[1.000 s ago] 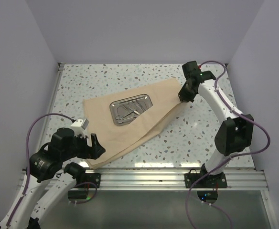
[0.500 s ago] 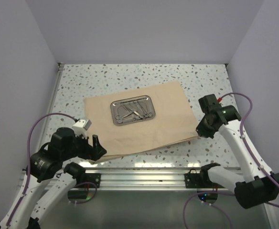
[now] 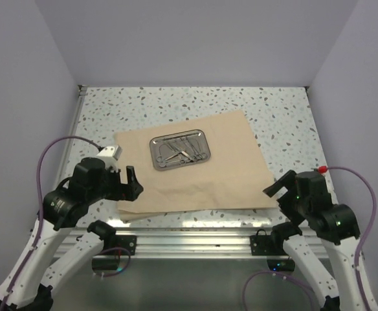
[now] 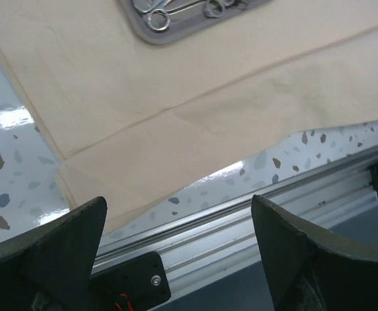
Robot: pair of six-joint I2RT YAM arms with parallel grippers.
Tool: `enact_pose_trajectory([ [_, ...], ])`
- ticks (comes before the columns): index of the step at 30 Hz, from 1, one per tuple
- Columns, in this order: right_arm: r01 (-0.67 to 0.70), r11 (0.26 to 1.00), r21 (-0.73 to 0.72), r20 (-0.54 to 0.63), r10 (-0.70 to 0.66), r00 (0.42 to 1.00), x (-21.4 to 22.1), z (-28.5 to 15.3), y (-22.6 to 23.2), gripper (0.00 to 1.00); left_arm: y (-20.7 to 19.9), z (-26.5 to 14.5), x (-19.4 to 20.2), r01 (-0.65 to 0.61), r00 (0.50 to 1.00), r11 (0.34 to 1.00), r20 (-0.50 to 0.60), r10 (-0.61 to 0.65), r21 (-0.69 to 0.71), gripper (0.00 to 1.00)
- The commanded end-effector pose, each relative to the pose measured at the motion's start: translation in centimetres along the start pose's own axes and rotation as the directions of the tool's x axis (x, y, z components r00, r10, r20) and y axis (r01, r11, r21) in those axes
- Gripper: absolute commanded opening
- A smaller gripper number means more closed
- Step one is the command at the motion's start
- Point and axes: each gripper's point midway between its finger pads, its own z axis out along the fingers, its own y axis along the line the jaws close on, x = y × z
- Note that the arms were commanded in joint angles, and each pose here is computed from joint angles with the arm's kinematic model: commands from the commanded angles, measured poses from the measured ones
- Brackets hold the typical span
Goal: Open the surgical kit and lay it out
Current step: Open the surgical kit at the center of the board, then move the surgical kit at the center of the board.
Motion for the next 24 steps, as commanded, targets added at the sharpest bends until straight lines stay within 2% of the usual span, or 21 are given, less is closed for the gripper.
enact_pose_trajectory([
  [1, -0.055, 0.991, 0.122, -0.159, 0.074, 0.985, 4.8, -1.6, -5.1, 0.98, 3.3, 1.3, -2.7, 0.068, 0.996, 0.971, 0.066, -0.054, -0.231, 0.98],
  [3, -0.036, 0.998, 0.053, -0.050, 0.039, 0.998, 2.0, -3.1, -3.4, 0.99, 3.6, 2.0, -4.0, 0.069, 0.995, 0.963, 0.093, -0.046, -0.261, 1.00],
  [5, -0.016, 0.998, 0.055, 0.083, 0.012, 0.997, -1.4, -4.1, -2.4, 0.98, 3.6, 3.0, -5.7, 0.061, 0.994, 0.958, 0.108, -0.032, -0.279, 1.00],
  [6, 0.021, 0.999, 0.036, 0.126, -0.025, 0.992, -3.4, -4.4, -0.3, 0.98, 4.4, 3.2, -6.6, 0.064, 0.992, 0.942, 0.128, -0.023, -0.330, 1.00],
  [9, 0.107, 0.994, 0.011, 0.184, -0.107, 0.977, -6.6, -2.6, 4.3, 0.98, 6.0, 4.9, -9.3, 0.065, 0.988, 0.909, 0.156, 0.000, -0.412, 1.00],
  [10, 0.149, 0.986, 0.077, 0.125, -0.158, 0.980, -6.9, 0.1, 5.8, 0.98, 6.8, 6.2, -9.7, 0.066, 0.991, 0.900, 0.132, -0.009, -0.431, 1.00],
  [12, 0.217, 0.974, 0.069, 0.107, -0.223, 0.969, -8.1, 2.8, 9.1, 0.98, 8.4, 7.2, -11.5, 0.092, 0.987, 0.883, 0.157, -0.022, -0.461, 1.00],
  [13, 0.255, 0.954, 0.158, 0.028, -0.263, 0.964, -8.0, 6.4, 9.7, 0.98, 9.2, 8.8, -11.3, 0.085, 0.993, 0.871, 0.116, -0.033, -0.484, 1.00],
  [16, 0.308, 0.934, 0.178, 0.013, -0.316, 0.949, -10.4, 10.0, 13.4, 0.99, 13.0, 11.4, -11.9, 0.184, 0.982, 0.849, 0.136, -0.134, -0.495, 0.99],
  [17, 0.333, 0.921, 0.202, 0.005, -0.341, 0.940, -11.7, 12.5, 14.7, 0.98, 13.3, 12.2, -11.9, 0.195, 0.980, 0.855, 0.132, -0.149, -0.480, 0.98],
  [20, 0.352, 0.904, 0.242, -0.008, -0.361, 0.933, -14.6, 16.8, 16.2, 0.98, 15.0, 14.8, -11.6, 0.172, 0.985, 0.851, 0.104, -0.139, -0.496, 0.98],
  [24, 0.341, 0.896, 0.285, -0.065, -0.337, 0.939, -17.3, 22.4, 15.7, 0.98, 16.7, 18.4, -10.7, 0.171, 0.984, 0.857, 0.045, -0.170, -0.485, 0.98],
])
